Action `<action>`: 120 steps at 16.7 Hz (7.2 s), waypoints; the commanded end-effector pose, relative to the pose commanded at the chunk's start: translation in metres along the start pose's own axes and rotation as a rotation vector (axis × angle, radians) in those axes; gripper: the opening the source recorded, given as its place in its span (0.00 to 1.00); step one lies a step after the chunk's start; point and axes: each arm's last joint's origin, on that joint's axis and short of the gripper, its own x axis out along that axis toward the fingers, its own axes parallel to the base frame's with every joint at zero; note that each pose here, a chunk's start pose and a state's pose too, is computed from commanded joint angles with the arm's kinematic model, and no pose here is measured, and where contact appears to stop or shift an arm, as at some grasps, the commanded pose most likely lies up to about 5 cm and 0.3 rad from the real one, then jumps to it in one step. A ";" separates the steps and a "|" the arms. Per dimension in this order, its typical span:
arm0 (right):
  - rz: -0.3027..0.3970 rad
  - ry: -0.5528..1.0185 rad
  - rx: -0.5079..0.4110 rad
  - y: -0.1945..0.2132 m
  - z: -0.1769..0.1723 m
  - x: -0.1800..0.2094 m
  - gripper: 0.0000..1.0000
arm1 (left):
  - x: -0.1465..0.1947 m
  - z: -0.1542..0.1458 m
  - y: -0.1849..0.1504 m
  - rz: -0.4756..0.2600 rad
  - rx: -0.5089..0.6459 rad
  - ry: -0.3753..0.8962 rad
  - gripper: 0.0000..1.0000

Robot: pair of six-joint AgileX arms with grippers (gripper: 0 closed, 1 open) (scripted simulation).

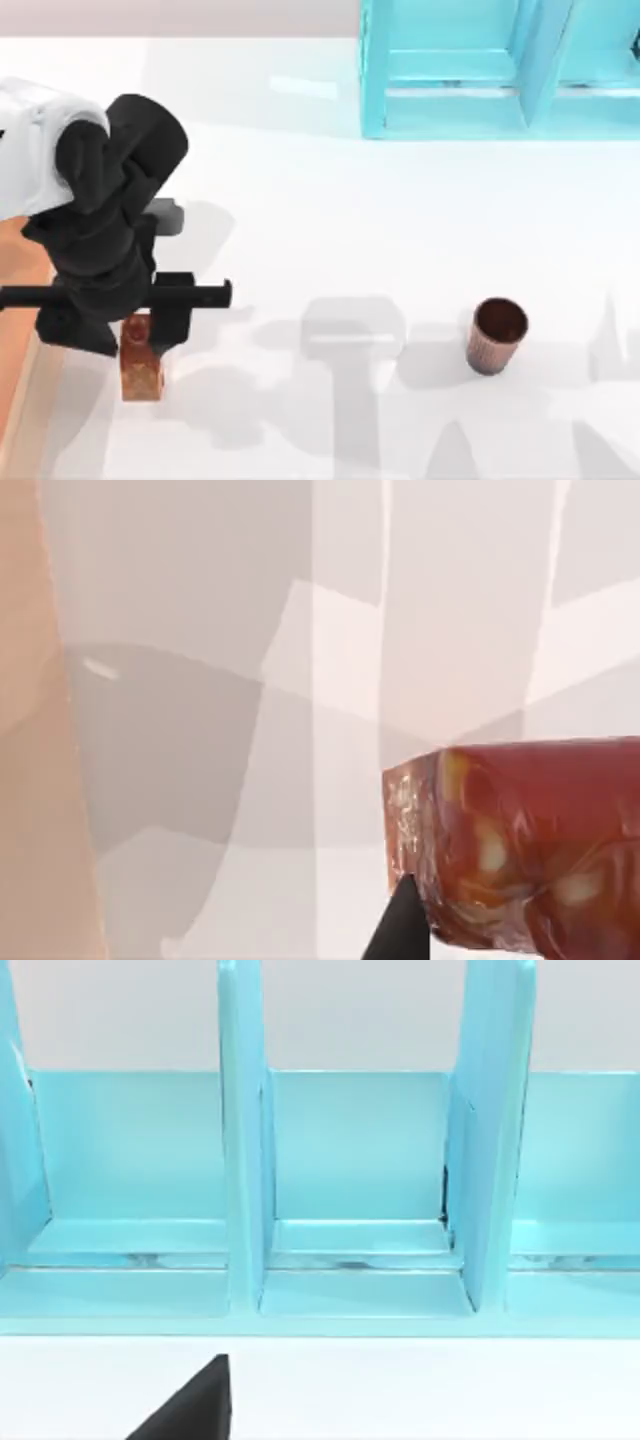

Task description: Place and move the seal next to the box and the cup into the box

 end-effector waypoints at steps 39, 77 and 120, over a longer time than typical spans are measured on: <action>0.000 0.000 0.000 0.000 0.000 0.000 1.00 | -0.096 0.028 -0.064 0.058 0.001 -0.009 1.00; 0.000 0.000 0.000 0.000 0.000 0.000 1.00 | 0.036 -0.004 -0.334 0.002 -0.005 -0.296 0.70; 0.000 0.000 0.000 0.000 0.000 0.000 1.00 | -0.068 0.047 -0.147 0.072 0.009 -0.215 0.00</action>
